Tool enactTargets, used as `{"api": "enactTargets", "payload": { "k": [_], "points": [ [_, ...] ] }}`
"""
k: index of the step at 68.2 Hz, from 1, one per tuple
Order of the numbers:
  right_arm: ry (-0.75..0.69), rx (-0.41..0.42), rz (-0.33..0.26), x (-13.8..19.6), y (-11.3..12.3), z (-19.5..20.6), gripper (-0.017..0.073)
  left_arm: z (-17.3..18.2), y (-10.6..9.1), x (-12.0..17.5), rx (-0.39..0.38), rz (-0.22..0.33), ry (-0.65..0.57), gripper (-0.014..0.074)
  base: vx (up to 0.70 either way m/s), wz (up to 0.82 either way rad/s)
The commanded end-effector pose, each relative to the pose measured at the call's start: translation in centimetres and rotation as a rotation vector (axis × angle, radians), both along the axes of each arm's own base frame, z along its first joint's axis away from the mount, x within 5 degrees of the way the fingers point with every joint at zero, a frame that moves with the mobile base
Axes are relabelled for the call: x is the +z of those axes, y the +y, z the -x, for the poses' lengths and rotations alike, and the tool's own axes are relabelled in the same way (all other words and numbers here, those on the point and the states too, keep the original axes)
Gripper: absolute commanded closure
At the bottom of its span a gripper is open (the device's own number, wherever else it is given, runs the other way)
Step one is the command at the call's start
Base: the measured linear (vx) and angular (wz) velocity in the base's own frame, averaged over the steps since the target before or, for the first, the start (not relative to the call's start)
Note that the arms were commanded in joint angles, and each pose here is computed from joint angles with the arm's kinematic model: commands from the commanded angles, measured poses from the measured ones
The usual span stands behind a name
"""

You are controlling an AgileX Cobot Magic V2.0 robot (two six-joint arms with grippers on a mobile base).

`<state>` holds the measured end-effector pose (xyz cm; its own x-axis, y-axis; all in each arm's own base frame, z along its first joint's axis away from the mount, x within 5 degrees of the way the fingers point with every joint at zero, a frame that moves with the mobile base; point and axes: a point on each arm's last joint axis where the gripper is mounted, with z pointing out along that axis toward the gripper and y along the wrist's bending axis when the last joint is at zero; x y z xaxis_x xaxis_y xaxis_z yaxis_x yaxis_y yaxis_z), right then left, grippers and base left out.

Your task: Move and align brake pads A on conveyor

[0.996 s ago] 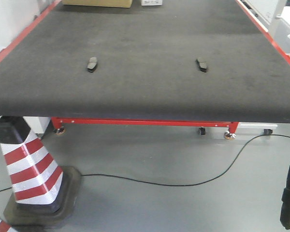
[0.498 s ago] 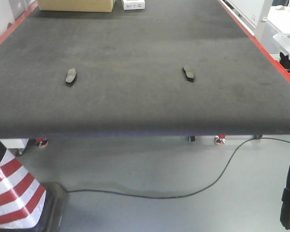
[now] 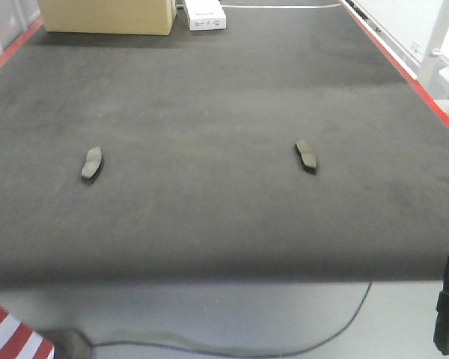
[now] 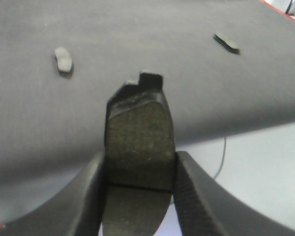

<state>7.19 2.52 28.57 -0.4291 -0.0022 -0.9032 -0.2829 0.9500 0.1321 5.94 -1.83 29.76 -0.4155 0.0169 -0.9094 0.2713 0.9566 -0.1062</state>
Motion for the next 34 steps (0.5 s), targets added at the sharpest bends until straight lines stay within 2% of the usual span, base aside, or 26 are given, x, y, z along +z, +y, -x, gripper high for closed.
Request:
{"api": "enactTargets", "payload": {
  "k": [1, 34],
  "points": [
    [-0.117, 0.018, -0.025, 1.78, 0.17, -0.23, 0.0564, -0.24, -0.18, 1.62, -0.01, 0.042, -0.1, 0.06, 0.39, 0.0],
    [-0.117, 0.018, -0.025, 1.78, 0.17, -0.23, 0.0564, -0.24, -0.18, 1.62, -0.01, 0.042, -0.1, 0.06, 0.36, 0.01]
  ]
}}
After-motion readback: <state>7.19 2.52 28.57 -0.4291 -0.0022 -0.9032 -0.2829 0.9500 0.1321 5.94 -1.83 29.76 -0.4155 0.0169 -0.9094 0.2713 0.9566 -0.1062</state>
